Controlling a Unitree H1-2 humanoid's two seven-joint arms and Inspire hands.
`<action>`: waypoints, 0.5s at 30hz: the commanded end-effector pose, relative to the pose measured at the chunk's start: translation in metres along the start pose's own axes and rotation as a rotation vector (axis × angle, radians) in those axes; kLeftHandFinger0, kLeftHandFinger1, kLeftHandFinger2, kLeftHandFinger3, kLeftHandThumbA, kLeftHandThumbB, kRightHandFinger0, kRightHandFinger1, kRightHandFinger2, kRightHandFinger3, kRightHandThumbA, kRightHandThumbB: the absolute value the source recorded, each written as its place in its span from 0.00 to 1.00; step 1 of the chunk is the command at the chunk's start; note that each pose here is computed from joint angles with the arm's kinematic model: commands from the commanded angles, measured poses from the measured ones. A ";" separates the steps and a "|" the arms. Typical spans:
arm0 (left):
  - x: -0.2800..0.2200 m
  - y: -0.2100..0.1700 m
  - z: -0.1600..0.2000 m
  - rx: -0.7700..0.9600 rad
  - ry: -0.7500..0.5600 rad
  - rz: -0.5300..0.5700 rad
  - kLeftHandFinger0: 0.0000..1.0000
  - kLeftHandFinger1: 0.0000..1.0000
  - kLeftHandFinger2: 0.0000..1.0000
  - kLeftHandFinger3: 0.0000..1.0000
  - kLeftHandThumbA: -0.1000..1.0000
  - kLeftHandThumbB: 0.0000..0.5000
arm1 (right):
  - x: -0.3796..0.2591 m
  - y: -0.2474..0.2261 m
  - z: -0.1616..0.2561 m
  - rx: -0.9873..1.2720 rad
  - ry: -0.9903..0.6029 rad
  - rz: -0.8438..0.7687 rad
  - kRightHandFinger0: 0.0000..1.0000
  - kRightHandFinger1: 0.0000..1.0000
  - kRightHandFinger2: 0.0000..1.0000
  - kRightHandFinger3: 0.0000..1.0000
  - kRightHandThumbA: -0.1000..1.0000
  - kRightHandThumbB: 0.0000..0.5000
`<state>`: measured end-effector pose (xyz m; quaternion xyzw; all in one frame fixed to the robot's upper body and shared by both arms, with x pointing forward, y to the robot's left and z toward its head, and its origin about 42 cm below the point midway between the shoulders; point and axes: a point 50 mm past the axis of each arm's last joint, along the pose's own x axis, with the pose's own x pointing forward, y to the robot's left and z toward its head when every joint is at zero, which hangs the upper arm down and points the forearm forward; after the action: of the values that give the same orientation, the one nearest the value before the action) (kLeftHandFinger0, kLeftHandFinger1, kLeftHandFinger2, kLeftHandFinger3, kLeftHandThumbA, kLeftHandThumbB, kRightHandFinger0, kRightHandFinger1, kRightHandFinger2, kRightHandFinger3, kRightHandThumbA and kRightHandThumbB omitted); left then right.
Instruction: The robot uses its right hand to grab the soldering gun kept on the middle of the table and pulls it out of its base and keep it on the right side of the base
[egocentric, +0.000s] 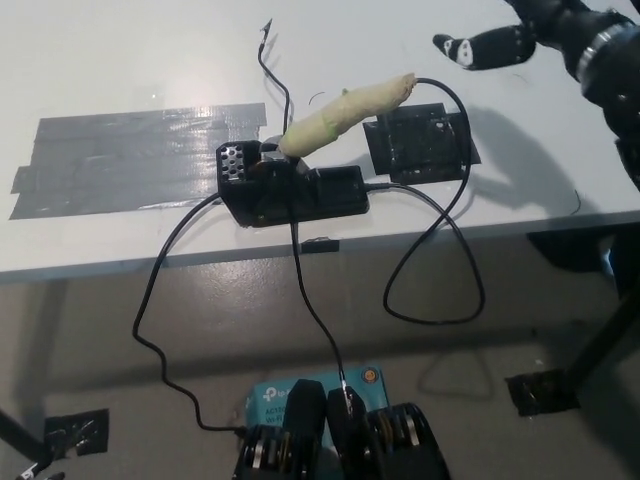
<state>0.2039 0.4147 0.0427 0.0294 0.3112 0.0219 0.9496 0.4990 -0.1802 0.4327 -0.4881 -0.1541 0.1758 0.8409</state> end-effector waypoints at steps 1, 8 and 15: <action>-0.006 0.008 0.012 0.049 -0.035 0.007 0.63 0.76 0.96 1.00 0.52 0.66 | 0.014 -0.023 0.048 -0.195 -0.158 -0.005 1.00 1.00 1.00 1.00 0.66 0.71; -0.006 0.007 0.008 0.081 -0.016 0.012 0.65 0.75 0.95 1.00 0.54 0.63 | 0.021 0.016 0.076 -0.340 -0.225 0.117 1.00 1.00 1.00 1.00 0.59 0.73; -0.006 0.005 0.011 0.086 -0.013 0.001 0.65 0.78 0.98 1.00 0.54 0.61 | 0.030 0.045 0.076 -0.414 -0.207 0.217 1.00 1.00 1.00 1.00 0.65 0.69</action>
<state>0.2042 0.4094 0.0427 0.0457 0.3141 0.0116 0.9482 0.4874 -0.0967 0.4062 -0.6010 -0.1896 0.2859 0.7219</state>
